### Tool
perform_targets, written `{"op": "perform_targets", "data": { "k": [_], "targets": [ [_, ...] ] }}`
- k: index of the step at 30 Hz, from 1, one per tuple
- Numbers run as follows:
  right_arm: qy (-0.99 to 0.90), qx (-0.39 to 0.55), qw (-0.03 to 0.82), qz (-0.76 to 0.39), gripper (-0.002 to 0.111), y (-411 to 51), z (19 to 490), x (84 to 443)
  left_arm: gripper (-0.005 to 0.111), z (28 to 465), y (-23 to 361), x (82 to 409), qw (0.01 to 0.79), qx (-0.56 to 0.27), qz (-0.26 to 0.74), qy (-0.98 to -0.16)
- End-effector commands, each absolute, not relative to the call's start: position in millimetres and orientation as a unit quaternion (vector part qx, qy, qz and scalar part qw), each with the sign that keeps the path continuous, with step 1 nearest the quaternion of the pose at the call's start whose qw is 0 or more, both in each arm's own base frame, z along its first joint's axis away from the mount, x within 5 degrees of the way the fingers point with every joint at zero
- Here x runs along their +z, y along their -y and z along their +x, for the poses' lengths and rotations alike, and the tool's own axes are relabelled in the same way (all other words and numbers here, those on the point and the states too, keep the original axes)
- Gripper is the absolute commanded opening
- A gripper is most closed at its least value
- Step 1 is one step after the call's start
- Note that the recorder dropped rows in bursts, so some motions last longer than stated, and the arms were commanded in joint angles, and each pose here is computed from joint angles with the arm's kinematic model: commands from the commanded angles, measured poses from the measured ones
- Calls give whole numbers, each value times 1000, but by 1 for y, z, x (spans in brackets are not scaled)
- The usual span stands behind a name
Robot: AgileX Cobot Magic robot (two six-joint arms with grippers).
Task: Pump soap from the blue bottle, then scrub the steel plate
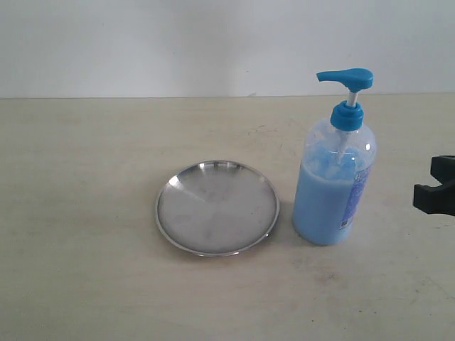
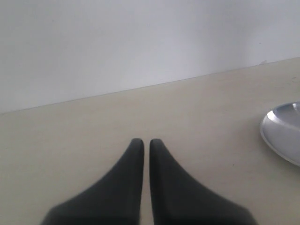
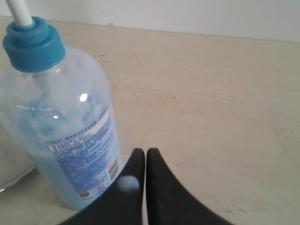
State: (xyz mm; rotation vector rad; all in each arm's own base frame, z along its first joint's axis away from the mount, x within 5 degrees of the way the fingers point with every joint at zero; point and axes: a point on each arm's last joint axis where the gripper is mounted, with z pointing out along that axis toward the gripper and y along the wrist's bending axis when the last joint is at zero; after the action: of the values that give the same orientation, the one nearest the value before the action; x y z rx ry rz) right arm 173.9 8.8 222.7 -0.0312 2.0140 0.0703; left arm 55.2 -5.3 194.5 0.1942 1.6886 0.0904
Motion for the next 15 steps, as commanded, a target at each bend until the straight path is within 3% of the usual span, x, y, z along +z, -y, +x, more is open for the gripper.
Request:
{"op": "perform_targets", "data": {
  "k": [1, 15],
  "targets": [
    [-841, 29, 540, -17, 0, -9, 175, 225, 4, 55, 6, 193, 656, 39, 89, -748],
    [-854, 20, 519, -15, 0, -8, 173, 221, 4, 56, 5, 193, 658, 40, 89, -747]
  ]
}}
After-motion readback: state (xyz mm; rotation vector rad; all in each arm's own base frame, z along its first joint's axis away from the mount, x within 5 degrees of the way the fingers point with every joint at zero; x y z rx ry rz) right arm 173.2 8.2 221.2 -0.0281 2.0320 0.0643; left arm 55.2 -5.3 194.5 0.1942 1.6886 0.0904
